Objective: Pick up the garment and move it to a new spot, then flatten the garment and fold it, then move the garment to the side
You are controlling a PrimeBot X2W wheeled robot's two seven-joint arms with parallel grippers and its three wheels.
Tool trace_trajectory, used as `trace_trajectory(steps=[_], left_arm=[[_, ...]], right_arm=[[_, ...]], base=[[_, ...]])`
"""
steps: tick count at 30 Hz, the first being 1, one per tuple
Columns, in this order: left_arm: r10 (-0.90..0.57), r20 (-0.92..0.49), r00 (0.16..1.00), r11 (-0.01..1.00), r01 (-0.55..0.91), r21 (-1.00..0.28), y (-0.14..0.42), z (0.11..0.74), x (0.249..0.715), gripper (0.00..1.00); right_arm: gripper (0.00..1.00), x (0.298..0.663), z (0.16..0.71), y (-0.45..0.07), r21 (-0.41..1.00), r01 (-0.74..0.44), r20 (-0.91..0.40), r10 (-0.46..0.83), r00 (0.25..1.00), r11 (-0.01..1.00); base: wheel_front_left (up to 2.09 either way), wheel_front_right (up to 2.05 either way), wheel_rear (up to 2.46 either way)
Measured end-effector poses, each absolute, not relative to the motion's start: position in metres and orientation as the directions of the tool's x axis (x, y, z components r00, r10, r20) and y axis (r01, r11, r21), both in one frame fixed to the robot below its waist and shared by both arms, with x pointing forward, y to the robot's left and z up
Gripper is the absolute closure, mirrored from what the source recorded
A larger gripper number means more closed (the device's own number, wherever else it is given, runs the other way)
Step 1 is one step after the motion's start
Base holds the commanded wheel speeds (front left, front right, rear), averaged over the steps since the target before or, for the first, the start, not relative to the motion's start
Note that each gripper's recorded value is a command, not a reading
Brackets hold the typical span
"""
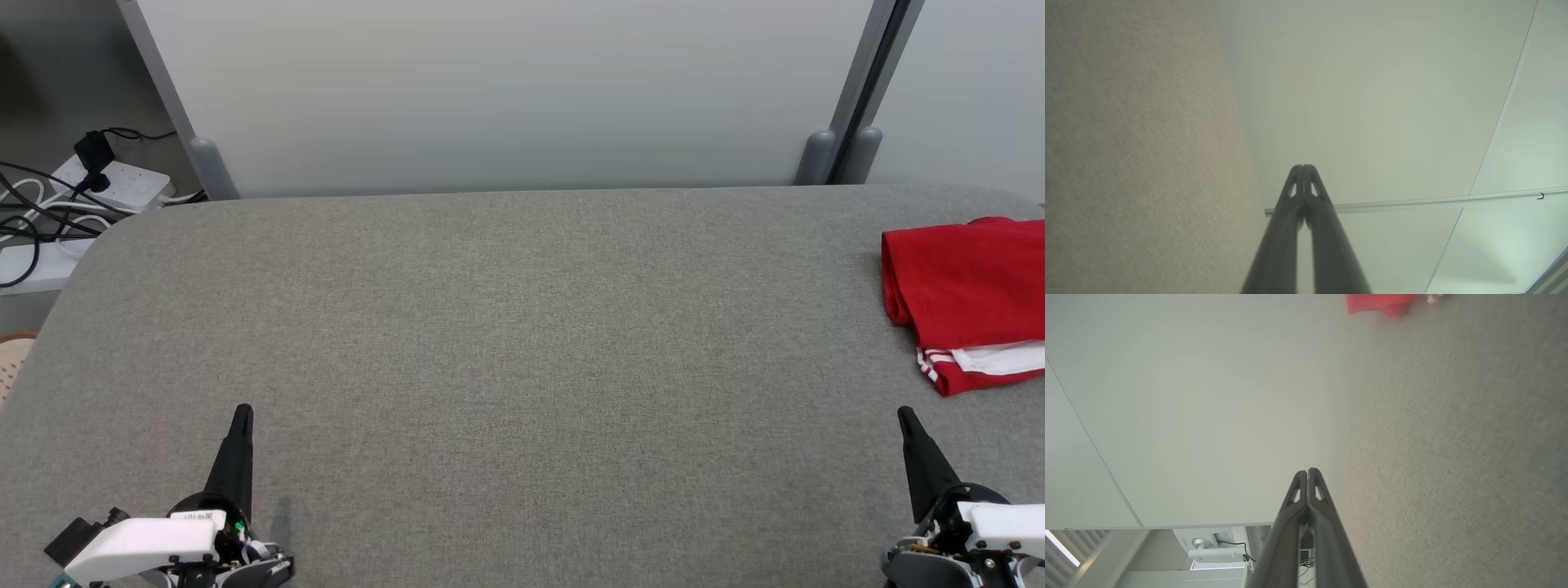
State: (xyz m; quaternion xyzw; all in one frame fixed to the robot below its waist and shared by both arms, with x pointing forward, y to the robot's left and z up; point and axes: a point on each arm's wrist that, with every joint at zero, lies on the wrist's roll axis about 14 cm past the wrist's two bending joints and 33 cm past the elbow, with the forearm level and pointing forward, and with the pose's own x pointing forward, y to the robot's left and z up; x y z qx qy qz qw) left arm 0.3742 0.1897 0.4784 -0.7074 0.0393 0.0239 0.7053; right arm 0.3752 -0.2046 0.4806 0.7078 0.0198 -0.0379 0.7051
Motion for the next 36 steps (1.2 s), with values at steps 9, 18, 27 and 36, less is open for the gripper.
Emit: trace_trajectory(steps=[9, 18, 27, 36], left_arm=[[-0.022, -0.089, 0.996, -0.002, -0.089, -0.996, 0.1897, 0.4784, 0.3742, 1.0], [-0.022, -0.089, 0.996, -0.003, -0.089, -0.996, 0.1897, 0.4784, 0.3742, 1.0], [-0.022, -0.089, 0.996, -0.003, -0.089, -0.996, 0.1897, 0.4783, 0.3742, 1.0], [-0.022, -0.089, 0.996, -0.003, -0.089, -0.996, 0.1897, 0.4783, 0.3742, 1.0]], right_arm=[[1.0, 0.3752, 0.4806, -0.2046, 0.997, 0.081, -0.081, -0.025, 0.996, -0.005], [1.0, 0.3752, 0.4807, -0.2046, 0.997, 0.081, -0.081, -0.025, 0.996, -0.005], [1.0, 0.3752, 0.4806, -0.2046, 0.997, 0.081, -0.082, -0.025, 0.996, -0.005], [1.0, 0.3752, 0.4806, -0.2046, 0.997, 0.081, -0.081, -0.025, 0.996, -0.005]], base=[[0.0, 0.0, 0.0], [0.0, 0.0, 0.0], [0.0, 0.0, 0.0], [0.0, 0.0, 0.0]])
